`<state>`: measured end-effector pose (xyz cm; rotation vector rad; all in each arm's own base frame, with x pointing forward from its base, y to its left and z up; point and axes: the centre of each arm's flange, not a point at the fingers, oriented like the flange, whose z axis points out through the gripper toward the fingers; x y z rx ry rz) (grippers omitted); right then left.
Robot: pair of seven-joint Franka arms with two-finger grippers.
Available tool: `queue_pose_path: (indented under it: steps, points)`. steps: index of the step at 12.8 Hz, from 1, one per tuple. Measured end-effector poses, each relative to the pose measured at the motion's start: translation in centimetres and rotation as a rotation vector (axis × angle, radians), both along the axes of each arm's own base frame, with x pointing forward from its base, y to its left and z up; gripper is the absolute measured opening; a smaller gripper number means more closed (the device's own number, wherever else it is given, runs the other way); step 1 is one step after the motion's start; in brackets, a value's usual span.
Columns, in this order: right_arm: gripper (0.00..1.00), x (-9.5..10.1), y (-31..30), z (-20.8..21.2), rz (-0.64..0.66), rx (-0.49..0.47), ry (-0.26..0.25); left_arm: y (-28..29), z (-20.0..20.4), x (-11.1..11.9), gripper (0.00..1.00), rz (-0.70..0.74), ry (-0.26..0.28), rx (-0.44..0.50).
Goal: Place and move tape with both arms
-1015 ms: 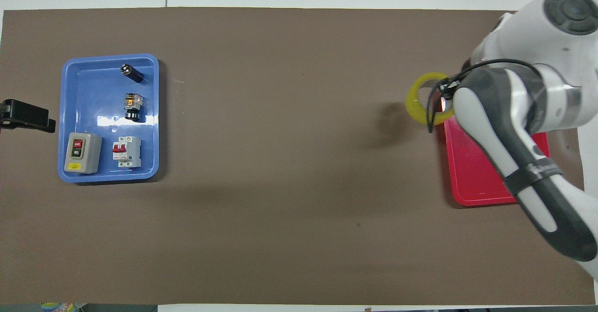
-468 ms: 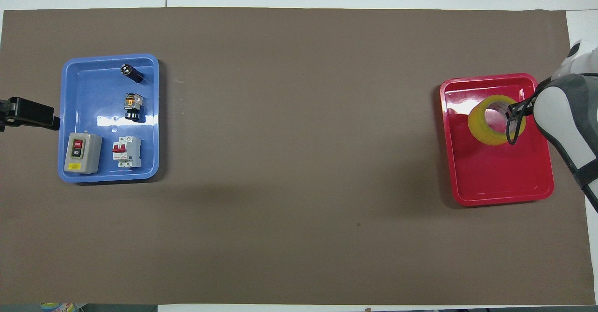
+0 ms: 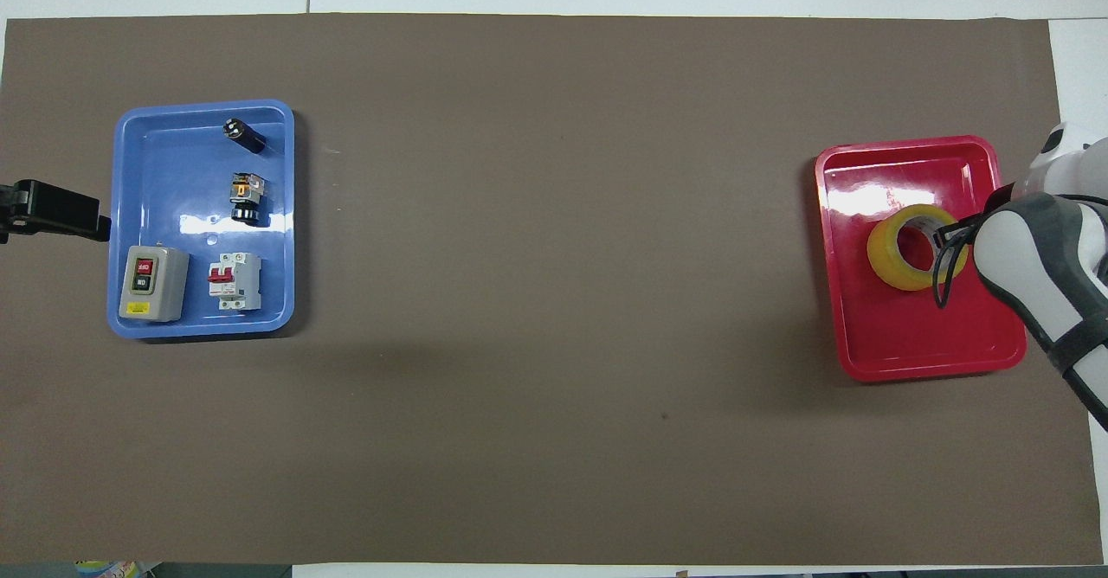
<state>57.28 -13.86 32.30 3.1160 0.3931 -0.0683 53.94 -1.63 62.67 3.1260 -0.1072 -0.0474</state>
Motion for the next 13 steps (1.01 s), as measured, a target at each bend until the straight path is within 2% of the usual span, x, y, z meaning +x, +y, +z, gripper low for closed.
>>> queue_pose_path:
  steps: [2,3,6,9,13]
  points:
    - [0.21,-0.3,0.1,-0.4,0.0,0.001,0.004,0.2,0.0,0.0,1.0,0.003,0.0,0.0]
    - [0.26,-0.3,0.1,-0.2,0.0,0.0,0.001,0.2,0.0,0.0,1.0,0.004,0.0,0.0]
    - [0.63,0.0,0.3,2.3,0.005,0.001,0.009,0.2,0.0,0.0,1.0,0.004,0.001,0.0]
    - [0.99,1.1,1.5,9.2,0.026,0.006,0.032,0.2,0.0,0.0,1.0,0.004,0.001,0.0]
    - [1.0,1.2,3.0,19.6,-0.019,0.005,0.062,0.2,0.0,0.0,1.0,0.004,0.001,0.0]
